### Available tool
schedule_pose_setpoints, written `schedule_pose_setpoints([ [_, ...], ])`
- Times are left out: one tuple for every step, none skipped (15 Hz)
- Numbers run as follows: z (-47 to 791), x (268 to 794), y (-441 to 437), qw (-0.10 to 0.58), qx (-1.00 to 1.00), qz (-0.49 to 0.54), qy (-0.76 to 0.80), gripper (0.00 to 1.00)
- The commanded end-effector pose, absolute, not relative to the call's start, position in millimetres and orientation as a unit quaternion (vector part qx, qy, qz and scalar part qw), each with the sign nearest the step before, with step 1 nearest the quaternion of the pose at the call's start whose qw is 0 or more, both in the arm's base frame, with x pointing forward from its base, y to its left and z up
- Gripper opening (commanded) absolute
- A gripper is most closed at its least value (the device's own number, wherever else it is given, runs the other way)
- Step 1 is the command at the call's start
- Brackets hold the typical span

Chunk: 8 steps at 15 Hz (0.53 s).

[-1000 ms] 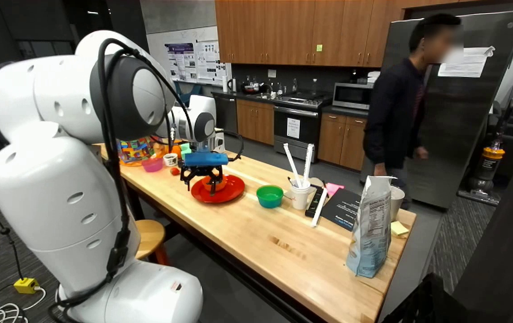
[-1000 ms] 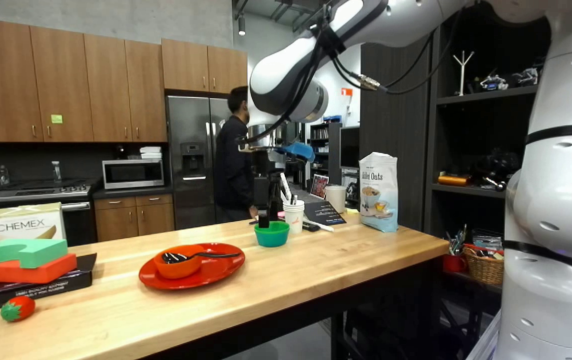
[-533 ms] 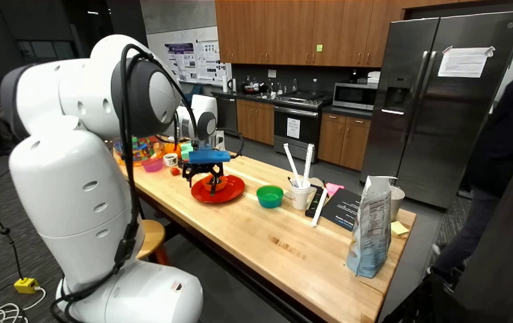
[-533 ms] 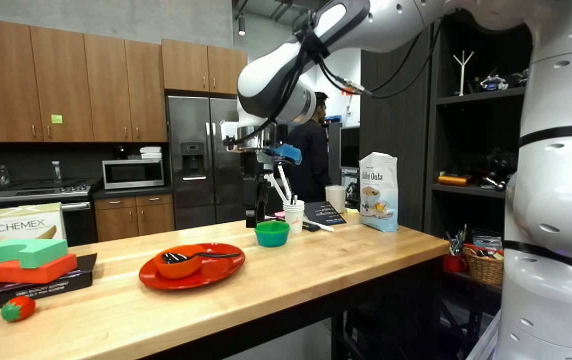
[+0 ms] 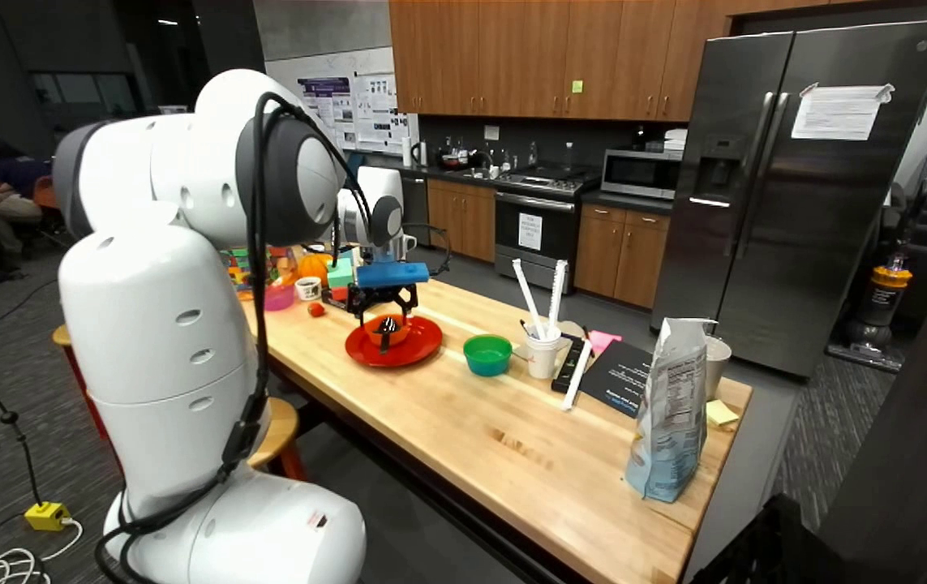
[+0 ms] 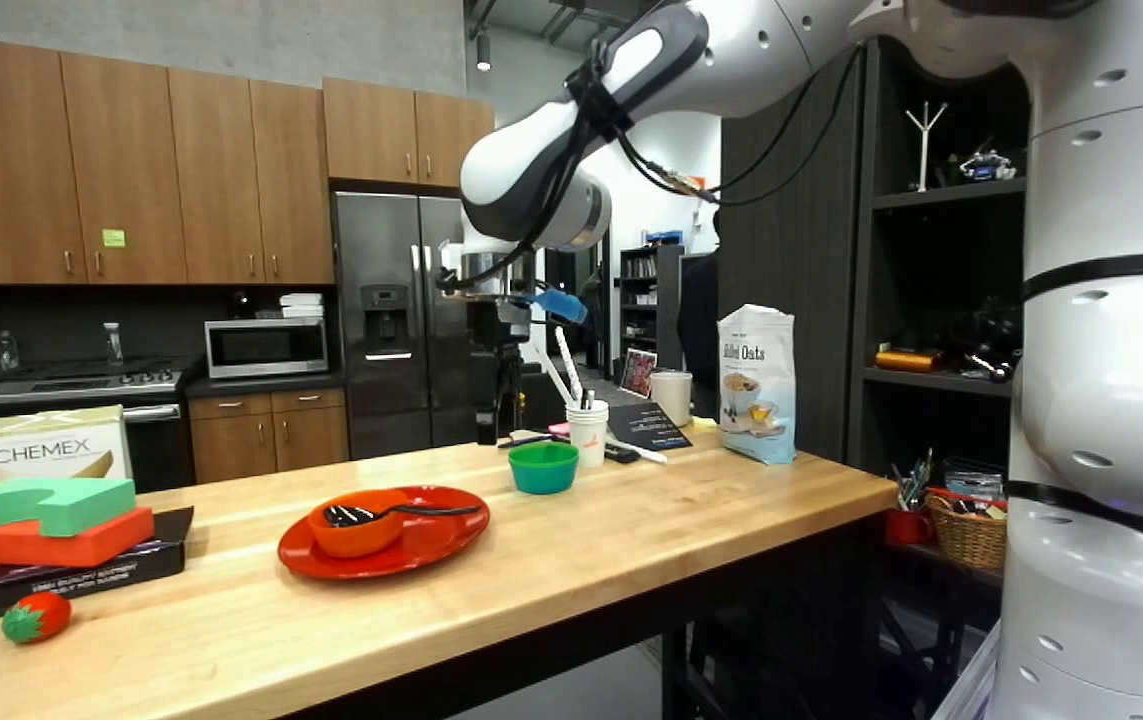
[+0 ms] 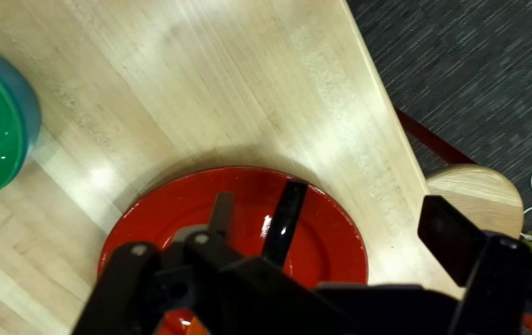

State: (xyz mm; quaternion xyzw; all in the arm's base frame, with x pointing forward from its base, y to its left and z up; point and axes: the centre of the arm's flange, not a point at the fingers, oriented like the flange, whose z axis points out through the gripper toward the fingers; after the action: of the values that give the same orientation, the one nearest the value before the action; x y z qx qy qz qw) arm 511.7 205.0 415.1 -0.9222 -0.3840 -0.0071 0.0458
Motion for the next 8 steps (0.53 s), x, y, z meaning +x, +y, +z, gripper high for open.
schedule_pose_setpoints([
  [407.1,541.6,196.7,0.047,-0.929,-0.028,-0.366,1.00],
  [405.4,547.5,196.5,0.049,-0.929,-0.032,-0.365,1.00],
  [403.2,552.4,197.2,0.048,-0.928,-0.035,-0.367,1.00],
  [402.1,557.2,198.5,0.048,-0.927,-0.039,-0.370,1.00],
  [401.1,560.1,199.7,0.046,-0.926,-0.041,-0.373,1.00],
  [401.5,562.0,201.5,0.047,-0.925,-0.044,-0.375,1.00],
  [402.5,561.7,203.7,0.047,-0.923,-0.047,-0.378,1.00],
  [405.0,560.3,206.6,0.048,-0.921,-0.050,-0.382,1.00],
])
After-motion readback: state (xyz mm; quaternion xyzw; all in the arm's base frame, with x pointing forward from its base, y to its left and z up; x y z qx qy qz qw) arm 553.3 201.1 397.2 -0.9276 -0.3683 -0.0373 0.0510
